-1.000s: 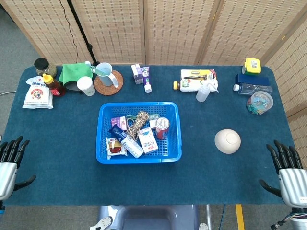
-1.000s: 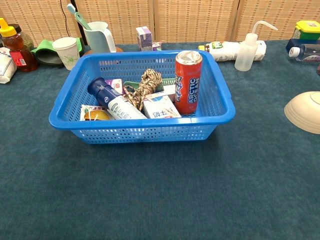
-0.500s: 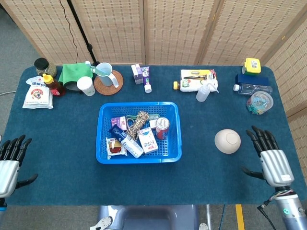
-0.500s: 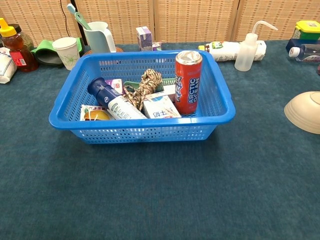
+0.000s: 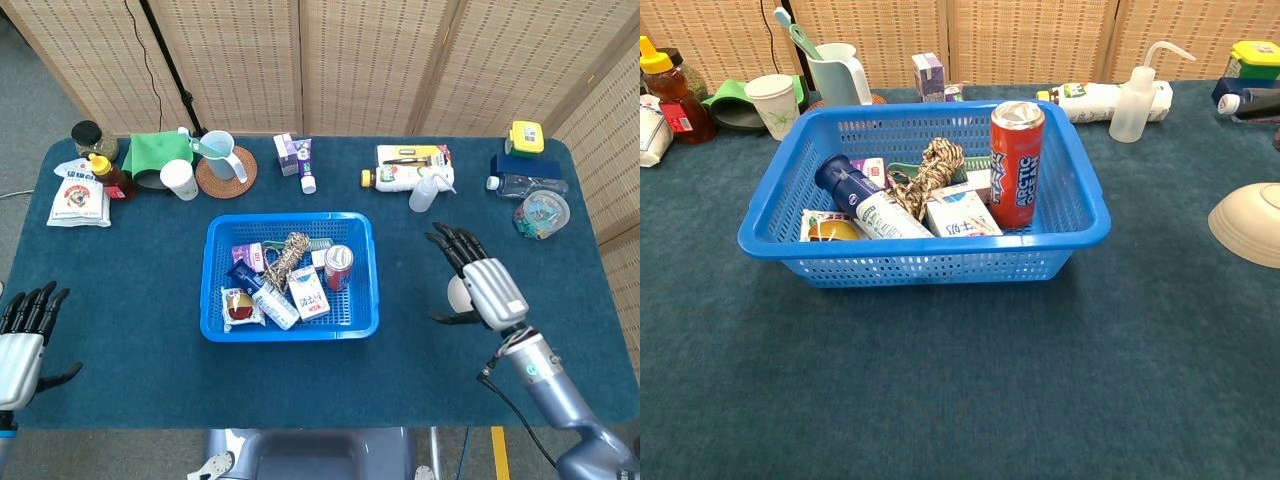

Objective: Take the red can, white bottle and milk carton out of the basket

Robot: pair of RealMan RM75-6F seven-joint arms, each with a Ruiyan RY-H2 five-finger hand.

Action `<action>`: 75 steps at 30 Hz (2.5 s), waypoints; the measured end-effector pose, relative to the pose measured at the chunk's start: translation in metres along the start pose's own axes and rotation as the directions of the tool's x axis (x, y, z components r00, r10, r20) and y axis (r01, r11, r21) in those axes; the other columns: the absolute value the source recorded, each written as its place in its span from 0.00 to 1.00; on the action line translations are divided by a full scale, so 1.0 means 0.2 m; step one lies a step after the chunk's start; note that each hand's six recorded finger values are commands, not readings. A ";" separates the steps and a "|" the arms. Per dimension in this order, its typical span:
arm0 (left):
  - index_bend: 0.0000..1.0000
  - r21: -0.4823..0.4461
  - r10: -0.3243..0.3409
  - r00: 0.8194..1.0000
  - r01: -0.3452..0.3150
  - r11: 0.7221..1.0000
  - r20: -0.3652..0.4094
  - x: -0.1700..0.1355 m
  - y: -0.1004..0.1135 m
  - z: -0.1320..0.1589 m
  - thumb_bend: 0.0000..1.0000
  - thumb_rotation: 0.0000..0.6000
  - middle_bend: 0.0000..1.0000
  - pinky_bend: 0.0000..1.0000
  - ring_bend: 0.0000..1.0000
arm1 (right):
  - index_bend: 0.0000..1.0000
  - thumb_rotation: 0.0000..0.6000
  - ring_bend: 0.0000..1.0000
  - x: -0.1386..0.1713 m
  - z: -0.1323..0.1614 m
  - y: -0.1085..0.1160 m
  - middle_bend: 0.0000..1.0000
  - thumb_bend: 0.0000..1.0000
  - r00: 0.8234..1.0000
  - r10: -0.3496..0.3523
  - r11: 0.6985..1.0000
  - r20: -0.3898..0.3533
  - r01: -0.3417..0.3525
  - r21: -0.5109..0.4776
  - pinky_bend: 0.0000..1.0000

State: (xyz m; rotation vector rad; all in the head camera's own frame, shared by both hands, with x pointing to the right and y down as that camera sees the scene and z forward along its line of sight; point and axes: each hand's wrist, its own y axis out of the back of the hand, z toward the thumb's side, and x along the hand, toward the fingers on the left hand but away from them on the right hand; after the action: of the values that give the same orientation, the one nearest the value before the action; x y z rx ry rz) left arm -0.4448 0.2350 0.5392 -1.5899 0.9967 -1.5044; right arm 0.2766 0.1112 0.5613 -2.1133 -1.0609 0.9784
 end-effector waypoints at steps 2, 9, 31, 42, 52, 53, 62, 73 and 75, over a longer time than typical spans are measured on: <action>0.00 0.000 -0.003 1.000 0.003 1.000 -0.005 0.01 0.00 0.00 0.03 1.00 0.00 0.00 0.00 | 0.00 1.00 0.00 -0.07 0.04 -0.04 0.00 0.00 1.000 0.019 1.000 -0.022 -0.020 -0.016 0.00; 0.00 -0.009 -0.014 1.000 0.014 1.000 -0.020 0.03 -0.01 -0.02 0.03 1.00 0.00 0.00 0.00 | 0.00 1.00 0.00 -0.30 0.14 -0.22 0.00 0.00 0.994 0.089 0.995 -0.064 -0.092 -0.034 0.00; 0.00 -0.031 -0.041 0.996 0.039 0.999 -0.073 0.09 -0.01 -0.09 0.03 1.00 0.00 0.00 0.00 | 0.17 1.00 0.10 -0.66 0.18 -0.56 0.13 0.00 0.993 0.111 0.993 -0.036 -0.112 -0.031 0.38; 0.00 -0.031 -0.045 0.996 0.042 0.999 -0.080 0.09 -0.02 -0.09 0.03 1.00 0.00 0.00 0.00 | 0.40 1.00 0.31 -0.67 0.19 -0.60 0.34 0.16 0.994 0.089 0.994 -0.063 -0.092 -0.051 0.59; 0.00 -0.036 -0.044 0.996 0.042 0.998 -0.082 0.09 -0.02 -0.10 0.03 1.00 0.00 0.00 0.00 | 0.53 1.00 0.44 -0.68 0.20 -0.61 0.46 0.46 0.997 0.042 0.996 -0.069 -0.047 -0.075 0.66; 0.00 -0.036 -0.045 0.996 0.042 0.998 -0.082 0.09 -0.02 -0.10 0.03 1.00 0.00 0.00 0.00 | 0.53 1.00 0.44 -0.68 0.20 -0.61 0.46 0.46 0.997 0.039 0.996 -0.074 -0.045 -0.076 0.66; 0.00 -0.043 -0.047 0.996 0.043 0.998 -0.080 0.09 -0.01 -0.10 0.03 1.00 0.00 0.00 0.00 | 0.54 1.00 0.44 -0.66 0.27 -0.54 0.46 0.48 0.993 -0.004 0.996 -0.120 -0.006 -0.085 0.66; 0.00 -0.048 -0.047 0.997 0.043 0.998 -0.068 0.08 -0.01 -0.09 0.03 1.00 0.00 0.00 0.00 | 0.54 1.00 0.44 -0.65 0.36 -0.02 0.46 0.48 0.964 -0.214 0.977 -0.157 0.207 -0.057 0.66; 0.00 -0.047 -0.046 0.997 0.043 0.998 -0.066 0.08 -0.01 -0.09 0.03 1.00 0.00 0.00 0.00 | 0.54 1.00 0.44 -0.65 0.33 0.08 0.46 0.48 0.956 -0.254 0.967 -0.145 0.255 -0.017 0.66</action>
State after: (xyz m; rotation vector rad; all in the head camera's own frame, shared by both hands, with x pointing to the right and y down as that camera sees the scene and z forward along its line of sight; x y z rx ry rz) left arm -0.4616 0.2219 0.5492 -1.6121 1.0458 -1.5847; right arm 0.1763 0.0043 0.5575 -1.9525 -1.2192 0.6897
